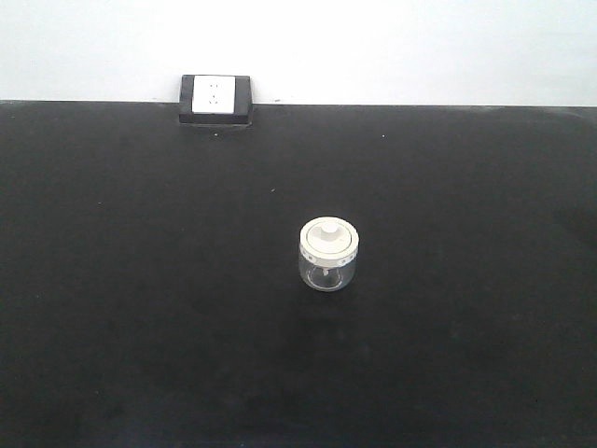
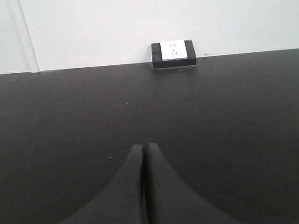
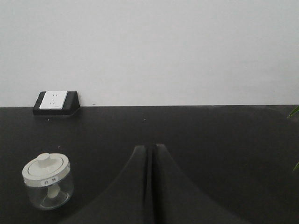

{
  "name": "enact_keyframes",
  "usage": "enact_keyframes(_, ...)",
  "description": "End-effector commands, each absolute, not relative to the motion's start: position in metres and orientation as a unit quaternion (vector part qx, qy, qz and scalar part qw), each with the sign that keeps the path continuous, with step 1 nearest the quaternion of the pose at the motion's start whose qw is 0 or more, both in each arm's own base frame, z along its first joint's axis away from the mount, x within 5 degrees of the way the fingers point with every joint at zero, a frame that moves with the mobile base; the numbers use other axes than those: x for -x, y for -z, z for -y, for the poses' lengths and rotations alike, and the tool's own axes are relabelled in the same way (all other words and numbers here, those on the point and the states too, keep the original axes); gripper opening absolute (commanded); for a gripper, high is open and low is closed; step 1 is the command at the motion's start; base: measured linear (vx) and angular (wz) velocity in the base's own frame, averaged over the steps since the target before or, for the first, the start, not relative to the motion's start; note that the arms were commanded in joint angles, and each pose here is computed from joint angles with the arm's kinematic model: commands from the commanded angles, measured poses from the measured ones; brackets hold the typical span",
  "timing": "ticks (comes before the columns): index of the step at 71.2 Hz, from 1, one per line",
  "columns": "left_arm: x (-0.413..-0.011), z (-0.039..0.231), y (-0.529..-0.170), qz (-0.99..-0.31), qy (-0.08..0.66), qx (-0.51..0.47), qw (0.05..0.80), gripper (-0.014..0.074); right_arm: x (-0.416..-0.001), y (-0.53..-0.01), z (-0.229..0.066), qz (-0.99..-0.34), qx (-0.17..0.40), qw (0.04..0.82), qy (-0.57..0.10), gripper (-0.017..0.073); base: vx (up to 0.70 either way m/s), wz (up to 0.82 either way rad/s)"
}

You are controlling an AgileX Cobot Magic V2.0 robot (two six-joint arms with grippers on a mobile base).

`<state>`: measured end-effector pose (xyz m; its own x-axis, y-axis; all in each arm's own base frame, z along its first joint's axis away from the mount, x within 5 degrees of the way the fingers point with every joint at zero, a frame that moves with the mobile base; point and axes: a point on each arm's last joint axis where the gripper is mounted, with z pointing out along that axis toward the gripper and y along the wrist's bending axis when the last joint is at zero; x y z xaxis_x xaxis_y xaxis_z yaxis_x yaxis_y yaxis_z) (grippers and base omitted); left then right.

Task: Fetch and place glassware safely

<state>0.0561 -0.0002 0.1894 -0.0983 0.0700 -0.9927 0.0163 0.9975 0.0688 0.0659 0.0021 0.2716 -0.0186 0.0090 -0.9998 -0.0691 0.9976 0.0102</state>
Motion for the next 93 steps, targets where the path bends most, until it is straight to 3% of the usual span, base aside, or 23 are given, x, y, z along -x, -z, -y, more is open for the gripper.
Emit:
enact_keyframes(1, -0.057, 0.001, -0.186, -0.724, -0.012, -0.028, 0.689, -0.0007, -0.070, -0.282, -0.007, -0.698, 0.048, 0.714, -0.031, -0.0003, 0.00, 0.00)
enact_keyframes(35, -0.057, 0.001, -0.186, -0.724, -0.012, -0.028, 0.689, -0.0007, -0.073, -0.249, 0.002, -0.678, -0.011, 0.735, 0.014, -0.0003, 0.00, 0.00)
enact_keyframes(56, -0.057, 0.001, -0.186, -0.724, -0.012, -0.028, 0.689, -0.0007, -0.058, -0.210, 0.001, -0.646, -0.009, 0.763, 0.012, -0.0003, 0.00, 0.00)
enact_keyframes(93, -0.057, 0.001, -0.186, -0.726, -0.012, -0.028, 0.687, -0.0007, -0.056, -0.206, 0.002, -0.655, -0.011, 0.755, 0.014, -0.0003, 0.00, 0.00)
